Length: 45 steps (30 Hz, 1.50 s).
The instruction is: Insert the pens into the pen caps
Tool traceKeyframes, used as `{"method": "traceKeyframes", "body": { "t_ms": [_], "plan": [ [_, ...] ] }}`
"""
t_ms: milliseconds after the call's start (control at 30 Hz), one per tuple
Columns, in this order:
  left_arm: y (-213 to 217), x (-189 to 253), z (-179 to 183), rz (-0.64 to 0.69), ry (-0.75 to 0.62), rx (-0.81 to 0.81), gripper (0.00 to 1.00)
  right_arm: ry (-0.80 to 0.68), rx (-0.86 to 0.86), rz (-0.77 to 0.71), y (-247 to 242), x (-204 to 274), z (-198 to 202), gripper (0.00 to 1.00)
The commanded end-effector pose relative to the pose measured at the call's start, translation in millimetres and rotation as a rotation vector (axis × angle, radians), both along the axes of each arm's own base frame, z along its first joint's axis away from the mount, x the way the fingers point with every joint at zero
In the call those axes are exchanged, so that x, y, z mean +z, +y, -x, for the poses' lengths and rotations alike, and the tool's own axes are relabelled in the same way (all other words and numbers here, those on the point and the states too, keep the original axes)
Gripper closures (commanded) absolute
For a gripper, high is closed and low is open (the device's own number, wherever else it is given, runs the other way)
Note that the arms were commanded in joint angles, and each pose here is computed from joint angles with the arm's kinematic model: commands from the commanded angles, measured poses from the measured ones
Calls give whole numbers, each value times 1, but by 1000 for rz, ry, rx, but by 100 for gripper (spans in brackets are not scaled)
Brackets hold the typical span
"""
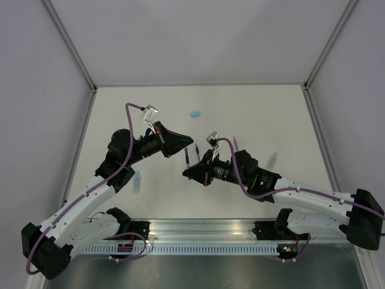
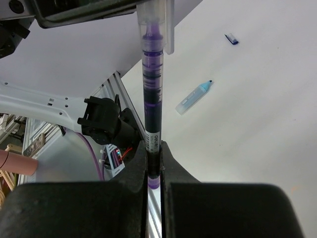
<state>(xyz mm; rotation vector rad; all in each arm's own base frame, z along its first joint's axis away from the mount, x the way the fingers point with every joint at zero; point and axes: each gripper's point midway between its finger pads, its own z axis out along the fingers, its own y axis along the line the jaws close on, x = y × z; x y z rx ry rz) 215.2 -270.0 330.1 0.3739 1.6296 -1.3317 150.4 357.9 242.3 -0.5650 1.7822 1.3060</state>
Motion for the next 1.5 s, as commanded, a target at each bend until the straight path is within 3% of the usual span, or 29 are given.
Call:
{"method": "traceKeyframes", "body": {
  "t_ms": [0, 267, 600, 967, 1367, 1467],
  "plan": [
    [-3, 0, 27, 38, -15, -121, 98, -56, -37, -61, 3, 36, -8, 100],
    [-1, -24, 48, 32, 63, -193, 98, -135, -206, -127, -8, 87, -38, 100],
    [-1, -51, 59, 39, 136, -236, 98, -265, -285, -223, -15, 148, -52, 100],
    [-12, -81, 57, 48, 241, -292, 98, -389, -308, -259, -18, 194, -79, 100],
    [-8, -98, 50, 8, 302, -208, 98, -543, -389, -274, -46, 239, -105, 100],
    [-13, -93, 57, 44, 281, -267, 98, -575, -356, -289, -42, 245, -105, 100]
  ]
}}
